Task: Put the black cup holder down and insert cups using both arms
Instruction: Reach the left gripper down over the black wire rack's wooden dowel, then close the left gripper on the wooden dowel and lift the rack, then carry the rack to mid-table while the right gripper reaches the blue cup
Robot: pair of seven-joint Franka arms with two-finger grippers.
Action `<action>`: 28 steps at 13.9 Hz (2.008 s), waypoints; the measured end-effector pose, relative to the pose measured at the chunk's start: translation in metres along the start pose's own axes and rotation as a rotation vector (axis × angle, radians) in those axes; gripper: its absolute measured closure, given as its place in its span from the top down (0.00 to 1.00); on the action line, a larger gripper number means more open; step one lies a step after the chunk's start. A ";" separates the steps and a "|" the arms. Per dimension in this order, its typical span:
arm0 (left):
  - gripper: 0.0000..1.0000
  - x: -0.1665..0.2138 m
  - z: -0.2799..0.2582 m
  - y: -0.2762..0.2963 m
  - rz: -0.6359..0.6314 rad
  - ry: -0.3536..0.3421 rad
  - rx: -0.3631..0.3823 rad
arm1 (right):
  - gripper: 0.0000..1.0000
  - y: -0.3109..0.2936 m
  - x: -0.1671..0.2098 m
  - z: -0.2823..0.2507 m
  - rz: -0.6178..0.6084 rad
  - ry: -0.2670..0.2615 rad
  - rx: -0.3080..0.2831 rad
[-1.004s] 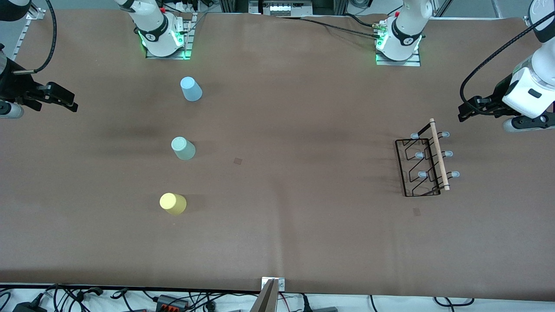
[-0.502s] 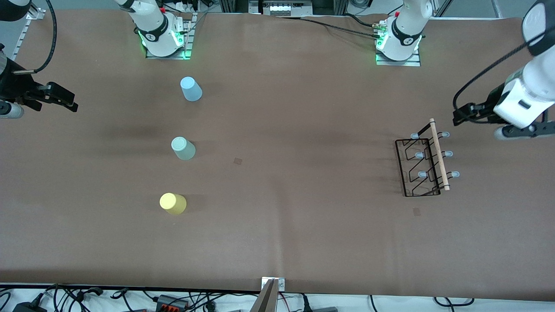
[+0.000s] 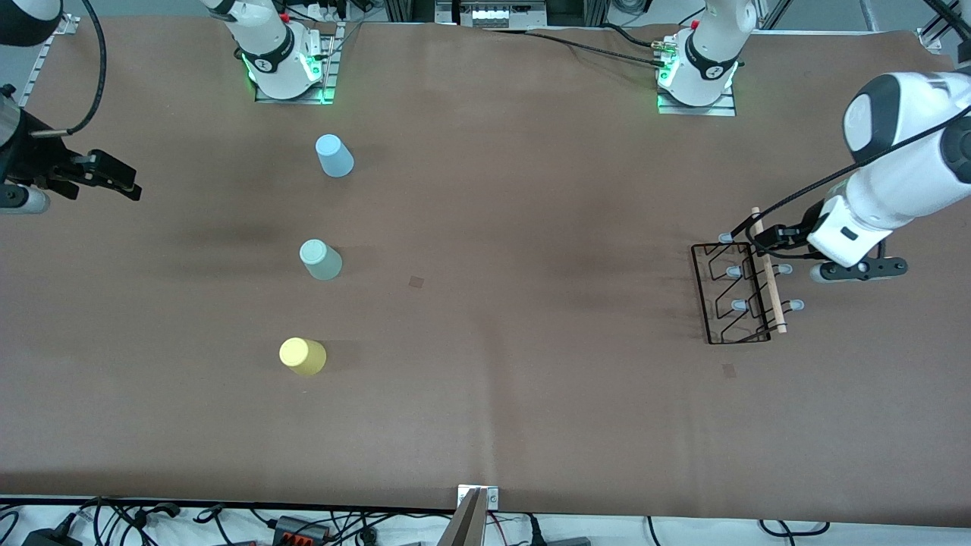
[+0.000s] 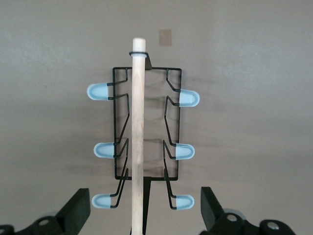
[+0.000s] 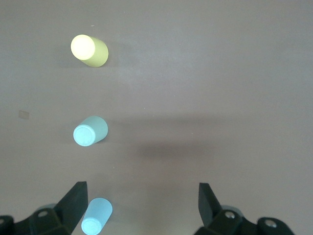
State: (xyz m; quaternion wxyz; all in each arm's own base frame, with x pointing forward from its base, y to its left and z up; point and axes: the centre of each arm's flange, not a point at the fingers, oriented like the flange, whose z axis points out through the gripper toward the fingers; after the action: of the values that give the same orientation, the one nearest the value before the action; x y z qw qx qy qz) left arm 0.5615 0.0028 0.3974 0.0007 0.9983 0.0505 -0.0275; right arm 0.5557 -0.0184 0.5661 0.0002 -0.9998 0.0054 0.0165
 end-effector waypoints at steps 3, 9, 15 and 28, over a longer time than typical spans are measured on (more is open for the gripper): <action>0.96 -0.006 0.024 0.000 0.013 0.030 -0.004 | 1.00 -0.001 0.003 0.005 -0.001 -0.008 0.000; 0.79 -0.012 0.051 -0.004 0.049 0.028 -0.006 | 1.00 -0.001 0.003 0.004 -0.001 -0.005 0.000; 0.51 -0.007 0.069 -0.011 0.039 0.027 -0.015 | 1.00 -0.001 0.003 0.004 -0.001 -0.005 0.000; 0.16 0.005 -0.025 0.094 0.222 -0.024 -0.014 | 1.00 -0.002 0.007 0.011 -0.003 -0.011 0.000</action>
State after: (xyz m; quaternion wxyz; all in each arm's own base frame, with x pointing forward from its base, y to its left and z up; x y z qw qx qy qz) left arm 0.5775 -0.0904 0.4216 0.0111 0.9974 -0.0603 -0.0389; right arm 0.5619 -0.0165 0.5547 0.0002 -0.9997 0.0037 0.0222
